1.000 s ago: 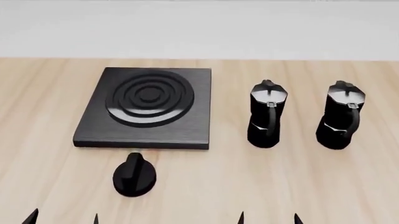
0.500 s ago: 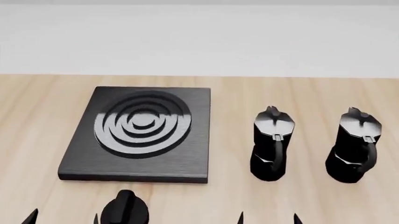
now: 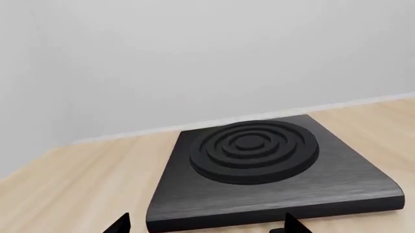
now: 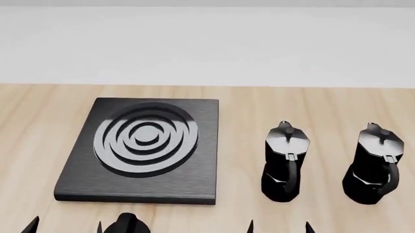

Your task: Put the right moka pot on the stove.

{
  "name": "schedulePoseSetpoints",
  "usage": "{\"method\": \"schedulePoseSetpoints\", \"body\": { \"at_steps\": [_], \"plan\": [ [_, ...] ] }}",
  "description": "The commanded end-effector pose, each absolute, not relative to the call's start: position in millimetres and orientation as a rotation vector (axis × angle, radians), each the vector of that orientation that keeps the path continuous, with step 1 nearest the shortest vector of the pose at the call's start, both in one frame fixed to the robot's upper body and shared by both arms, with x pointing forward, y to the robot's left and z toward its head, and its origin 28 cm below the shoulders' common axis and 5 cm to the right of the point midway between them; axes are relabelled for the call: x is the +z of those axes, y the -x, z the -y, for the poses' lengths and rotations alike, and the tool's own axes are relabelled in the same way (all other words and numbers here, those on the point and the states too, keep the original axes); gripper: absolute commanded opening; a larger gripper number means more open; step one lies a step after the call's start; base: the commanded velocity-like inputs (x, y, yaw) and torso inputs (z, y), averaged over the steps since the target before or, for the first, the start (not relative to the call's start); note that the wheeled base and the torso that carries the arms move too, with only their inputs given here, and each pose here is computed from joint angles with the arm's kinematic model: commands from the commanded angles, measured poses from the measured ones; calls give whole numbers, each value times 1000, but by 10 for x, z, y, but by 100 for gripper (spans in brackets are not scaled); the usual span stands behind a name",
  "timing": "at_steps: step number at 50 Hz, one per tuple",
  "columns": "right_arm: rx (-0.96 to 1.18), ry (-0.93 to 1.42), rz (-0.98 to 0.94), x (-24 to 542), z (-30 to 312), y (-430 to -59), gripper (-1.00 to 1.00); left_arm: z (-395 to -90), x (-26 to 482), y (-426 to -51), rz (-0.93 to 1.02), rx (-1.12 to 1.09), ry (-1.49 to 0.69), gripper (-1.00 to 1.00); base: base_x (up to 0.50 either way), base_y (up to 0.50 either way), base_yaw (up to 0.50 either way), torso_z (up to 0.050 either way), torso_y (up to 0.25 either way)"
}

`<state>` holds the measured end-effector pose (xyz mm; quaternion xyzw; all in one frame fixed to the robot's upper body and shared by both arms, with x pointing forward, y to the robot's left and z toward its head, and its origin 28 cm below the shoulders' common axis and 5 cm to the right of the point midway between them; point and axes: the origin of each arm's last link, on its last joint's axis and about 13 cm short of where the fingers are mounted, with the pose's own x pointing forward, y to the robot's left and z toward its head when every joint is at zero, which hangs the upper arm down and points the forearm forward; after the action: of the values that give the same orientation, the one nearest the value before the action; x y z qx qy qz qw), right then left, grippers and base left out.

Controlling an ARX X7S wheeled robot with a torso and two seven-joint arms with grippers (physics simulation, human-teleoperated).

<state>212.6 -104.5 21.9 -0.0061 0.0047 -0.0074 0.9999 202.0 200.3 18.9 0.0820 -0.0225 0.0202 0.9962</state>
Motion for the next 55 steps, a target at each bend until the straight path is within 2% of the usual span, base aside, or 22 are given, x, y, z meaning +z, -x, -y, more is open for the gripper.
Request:
{"method": "schedulePoseSetpoints", "body": {
  "at_steps": [1, 19, 28, 39, 55],
  "plan": [
    [-15, 10, -9, 225, 1047, -2119, 100, -2002, 200, -2009, 46, 41, -164, 100, 402, 0, 0, 0, 0],
    [-17, 6, -13, 208, 1055, -2137, 100, -2001, 199, -2020, 45, 44, -168, 100, 427, 0, 0, 0, 0],
    [-20, 22, 5, 332, 1076, -2131, 100, -2000, 258, -2007, 47, 40, -174, 100, 0, 0, 0, 0, 0],
    [-24, 34, 69, 699, 1128, -2077, 100, -2042, 635, -1948, 103, 57, -185, 100, 0, 0, 0, 0, 0],
    [-3, 28, 115, 832, 1134, -2027, 100, -2024, 1097, -1823, 186, 49, -191, 100, 0, 0, 0, 0, 0]
  ]
}}
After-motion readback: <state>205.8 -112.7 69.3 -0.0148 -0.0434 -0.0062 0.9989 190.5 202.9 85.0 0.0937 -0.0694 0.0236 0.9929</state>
